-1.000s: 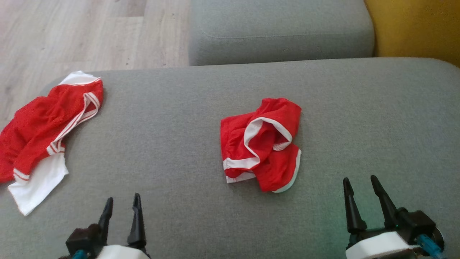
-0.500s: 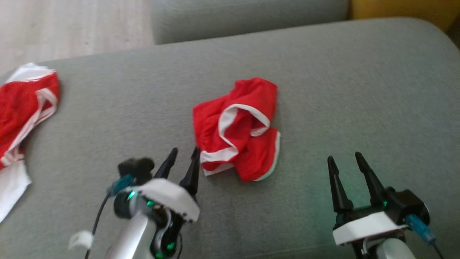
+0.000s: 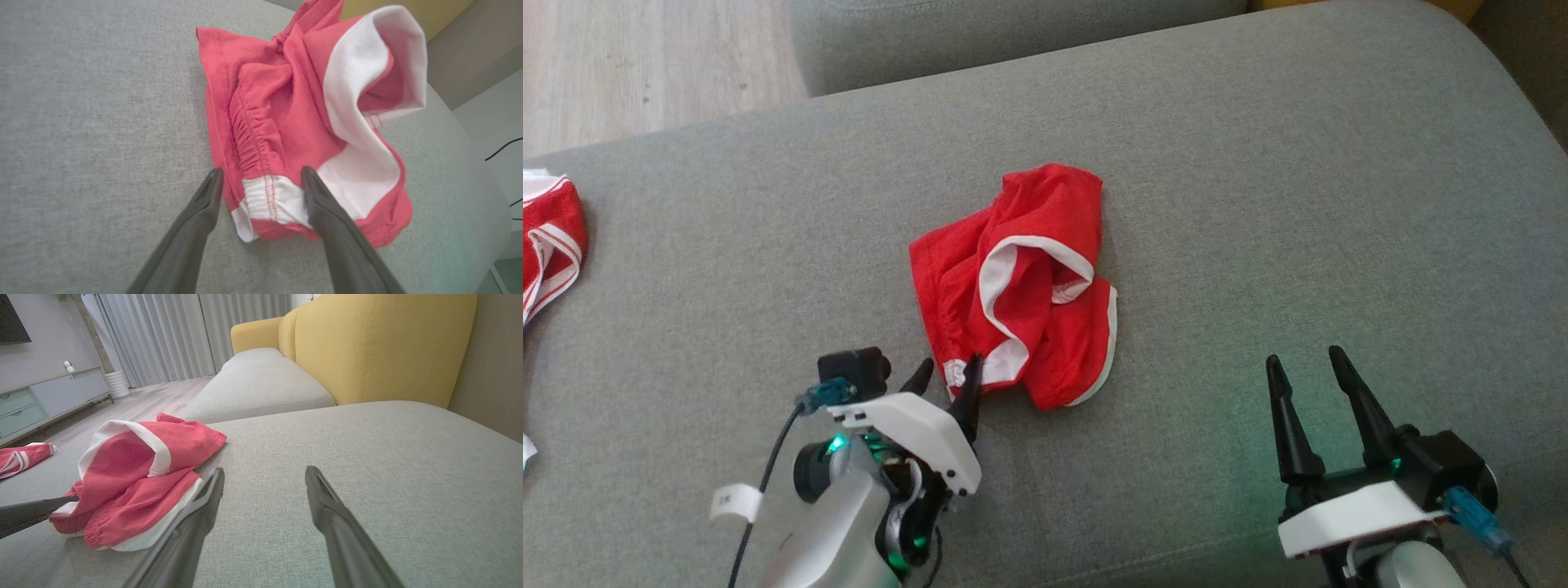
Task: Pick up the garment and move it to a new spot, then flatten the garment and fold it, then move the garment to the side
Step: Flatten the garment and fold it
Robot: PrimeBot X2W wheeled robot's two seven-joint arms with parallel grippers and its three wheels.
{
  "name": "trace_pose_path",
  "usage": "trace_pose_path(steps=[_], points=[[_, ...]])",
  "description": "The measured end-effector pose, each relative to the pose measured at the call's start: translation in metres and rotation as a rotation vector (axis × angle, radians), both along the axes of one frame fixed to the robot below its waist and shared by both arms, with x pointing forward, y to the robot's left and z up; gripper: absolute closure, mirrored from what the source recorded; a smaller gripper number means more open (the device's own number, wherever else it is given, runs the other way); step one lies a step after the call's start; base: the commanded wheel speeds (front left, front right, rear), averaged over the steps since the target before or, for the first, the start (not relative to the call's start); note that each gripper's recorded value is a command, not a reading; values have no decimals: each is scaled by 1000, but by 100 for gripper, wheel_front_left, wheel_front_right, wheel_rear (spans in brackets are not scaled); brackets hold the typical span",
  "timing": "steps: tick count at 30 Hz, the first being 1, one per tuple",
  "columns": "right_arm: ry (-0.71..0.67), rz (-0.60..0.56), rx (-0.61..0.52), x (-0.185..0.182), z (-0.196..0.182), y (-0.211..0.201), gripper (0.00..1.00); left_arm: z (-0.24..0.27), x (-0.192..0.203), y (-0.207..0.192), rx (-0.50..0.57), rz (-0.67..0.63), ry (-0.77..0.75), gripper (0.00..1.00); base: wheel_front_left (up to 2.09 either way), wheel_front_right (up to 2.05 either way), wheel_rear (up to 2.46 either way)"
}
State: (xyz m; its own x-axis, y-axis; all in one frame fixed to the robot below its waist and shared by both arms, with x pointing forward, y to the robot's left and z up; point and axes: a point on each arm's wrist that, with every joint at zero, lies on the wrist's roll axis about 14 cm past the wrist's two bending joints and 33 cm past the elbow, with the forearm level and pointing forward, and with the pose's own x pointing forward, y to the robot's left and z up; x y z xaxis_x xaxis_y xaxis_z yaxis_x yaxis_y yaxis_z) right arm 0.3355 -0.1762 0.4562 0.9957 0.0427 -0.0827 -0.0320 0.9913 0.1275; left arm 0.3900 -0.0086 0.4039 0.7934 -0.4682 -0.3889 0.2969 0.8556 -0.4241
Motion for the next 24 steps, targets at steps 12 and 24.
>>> trace_pose_path(steps=[12, 24], points=[[-6, -3, 6, -2, 2, -1, 0, -4, -15, -14, 11, -59, 6, 58, 0, 0, 0], [1, -28, 12, -6, 0, -7, 0, 46, 14, -39, -86, -89, -110, 100, 0, 0, 0]])
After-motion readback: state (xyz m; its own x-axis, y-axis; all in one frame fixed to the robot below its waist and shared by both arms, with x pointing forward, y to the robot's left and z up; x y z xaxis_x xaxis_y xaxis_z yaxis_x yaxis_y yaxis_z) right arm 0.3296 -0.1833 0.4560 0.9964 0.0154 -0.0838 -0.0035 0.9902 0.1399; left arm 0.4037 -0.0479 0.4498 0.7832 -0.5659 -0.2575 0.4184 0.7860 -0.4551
